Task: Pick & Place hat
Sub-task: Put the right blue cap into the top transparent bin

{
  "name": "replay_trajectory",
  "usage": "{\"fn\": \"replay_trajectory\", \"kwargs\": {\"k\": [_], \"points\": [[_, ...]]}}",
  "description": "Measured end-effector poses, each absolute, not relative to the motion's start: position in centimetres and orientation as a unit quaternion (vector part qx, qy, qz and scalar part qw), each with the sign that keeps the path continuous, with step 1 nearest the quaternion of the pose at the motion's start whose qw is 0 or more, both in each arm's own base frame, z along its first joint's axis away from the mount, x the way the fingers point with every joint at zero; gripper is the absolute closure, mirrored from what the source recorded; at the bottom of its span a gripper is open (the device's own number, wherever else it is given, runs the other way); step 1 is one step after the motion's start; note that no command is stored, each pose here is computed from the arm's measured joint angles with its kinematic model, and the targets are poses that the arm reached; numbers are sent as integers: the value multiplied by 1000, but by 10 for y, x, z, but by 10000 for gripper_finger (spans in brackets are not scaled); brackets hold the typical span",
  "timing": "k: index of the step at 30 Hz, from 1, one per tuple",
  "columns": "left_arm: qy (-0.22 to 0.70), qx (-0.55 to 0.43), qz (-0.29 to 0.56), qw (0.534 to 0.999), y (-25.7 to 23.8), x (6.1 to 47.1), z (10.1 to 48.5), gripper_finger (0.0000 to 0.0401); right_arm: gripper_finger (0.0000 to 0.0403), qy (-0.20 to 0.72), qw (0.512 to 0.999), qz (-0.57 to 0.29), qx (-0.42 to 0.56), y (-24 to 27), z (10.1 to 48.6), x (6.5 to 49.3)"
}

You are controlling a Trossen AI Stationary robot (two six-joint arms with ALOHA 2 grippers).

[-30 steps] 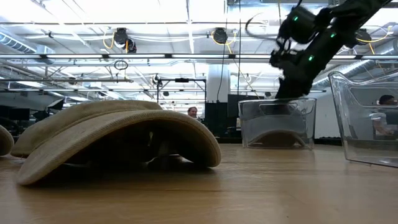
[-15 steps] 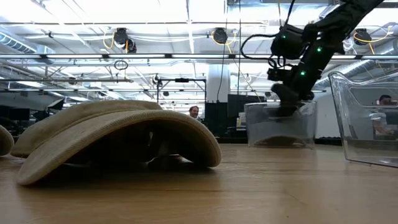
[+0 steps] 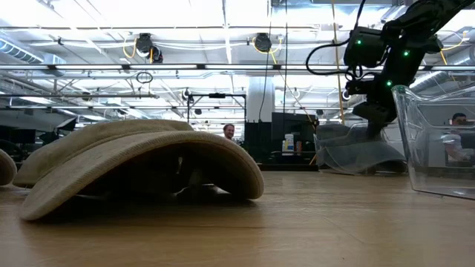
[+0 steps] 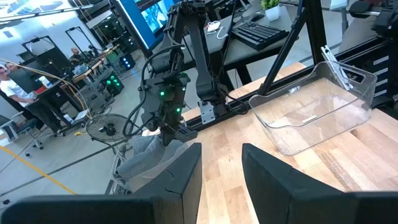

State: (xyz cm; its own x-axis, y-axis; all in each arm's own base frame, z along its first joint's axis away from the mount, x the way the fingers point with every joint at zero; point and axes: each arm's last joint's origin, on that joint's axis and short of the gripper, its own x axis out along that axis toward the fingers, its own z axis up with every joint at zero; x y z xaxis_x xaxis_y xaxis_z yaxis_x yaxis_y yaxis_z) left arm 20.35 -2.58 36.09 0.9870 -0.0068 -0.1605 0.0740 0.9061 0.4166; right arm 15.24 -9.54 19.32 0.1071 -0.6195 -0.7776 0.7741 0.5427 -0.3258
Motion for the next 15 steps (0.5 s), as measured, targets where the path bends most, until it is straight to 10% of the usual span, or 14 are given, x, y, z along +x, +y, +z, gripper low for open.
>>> {"fn": "replay_trajectory", "kwargs": {"k": [15], "points": [[78,216,-21,973,-26,204,361,277,403,474,774,-390,157,-92,192,157]]}}
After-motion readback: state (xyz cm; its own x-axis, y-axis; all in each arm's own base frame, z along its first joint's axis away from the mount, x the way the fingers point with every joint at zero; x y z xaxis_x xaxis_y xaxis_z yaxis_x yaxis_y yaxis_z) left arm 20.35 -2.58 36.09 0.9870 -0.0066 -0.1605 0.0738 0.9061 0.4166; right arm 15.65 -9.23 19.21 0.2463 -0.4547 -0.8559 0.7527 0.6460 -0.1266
